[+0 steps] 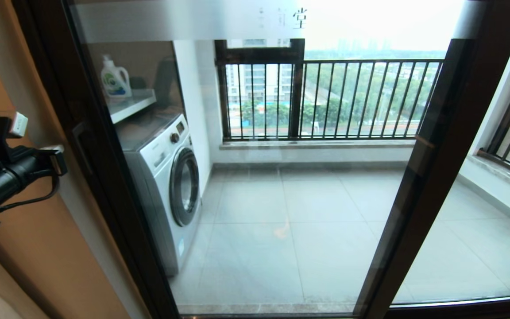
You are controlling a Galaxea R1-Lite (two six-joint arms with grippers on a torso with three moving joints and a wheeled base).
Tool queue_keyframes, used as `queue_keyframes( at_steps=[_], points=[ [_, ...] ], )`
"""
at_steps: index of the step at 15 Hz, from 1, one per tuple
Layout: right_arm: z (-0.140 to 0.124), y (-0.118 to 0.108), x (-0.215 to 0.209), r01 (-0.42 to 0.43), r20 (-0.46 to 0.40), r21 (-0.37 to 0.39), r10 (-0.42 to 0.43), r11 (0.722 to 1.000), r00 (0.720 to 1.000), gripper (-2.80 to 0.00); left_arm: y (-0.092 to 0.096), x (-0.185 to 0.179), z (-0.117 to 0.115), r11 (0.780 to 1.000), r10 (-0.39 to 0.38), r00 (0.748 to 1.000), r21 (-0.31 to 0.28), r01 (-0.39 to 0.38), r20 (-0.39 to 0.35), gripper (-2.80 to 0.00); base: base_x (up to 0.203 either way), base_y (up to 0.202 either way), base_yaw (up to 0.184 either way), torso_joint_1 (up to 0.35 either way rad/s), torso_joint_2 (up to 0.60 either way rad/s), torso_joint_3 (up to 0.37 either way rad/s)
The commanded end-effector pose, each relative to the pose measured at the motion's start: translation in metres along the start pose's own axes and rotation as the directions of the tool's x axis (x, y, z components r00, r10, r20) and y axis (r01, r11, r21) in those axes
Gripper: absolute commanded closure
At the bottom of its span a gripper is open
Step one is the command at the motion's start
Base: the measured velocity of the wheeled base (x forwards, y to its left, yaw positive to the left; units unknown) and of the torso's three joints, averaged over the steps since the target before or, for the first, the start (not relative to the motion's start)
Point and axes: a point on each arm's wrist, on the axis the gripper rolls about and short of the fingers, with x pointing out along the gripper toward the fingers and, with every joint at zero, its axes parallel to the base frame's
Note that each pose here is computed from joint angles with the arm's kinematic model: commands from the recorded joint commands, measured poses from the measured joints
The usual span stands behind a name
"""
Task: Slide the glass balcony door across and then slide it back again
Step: Open the slid door
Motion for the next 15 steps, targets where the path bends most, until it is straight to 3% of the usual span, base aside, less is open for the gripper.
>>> queue_keyframes(
  at_steps=[1, 6, 15],
  points=[
    [0.000, 0.000, 0.000, -0.001, -0.001, -0.001, 0.001, 1.000, 1.000, 0.00, 0.001, 0.013, -0.007, 1.000, -0.006, 1.000, 0.001, 0.006, -0.005, 0.00, 0.000, 0.000, 0.000, 0.000, 0.00, 0.000],
    [0.000, 0.000, 0.000, -0.001, -0.001, -0.001, 0.001, 1.000, 1.000, 0.00, -0.001, 0.029, 0.003, 1.000, -0.012, 0.999, 0.014, 0.012, 0.045, 0.00, 0.000, 0.000, 0.000, 0.000, 0.00, 0.000],
    [0.000, 0.000, 0.000, -0.001, -0.001, -0.001, 0.001, 1.000, 1.000, 0.00, -0.032, 0.022, 0.013, 0.996, -0.087, 0.994, 0.021, 0.086, 0.059, 0.00, 0.000, 0.000, 0.000, 0.000, 0.00, 0.000]
  ],
)
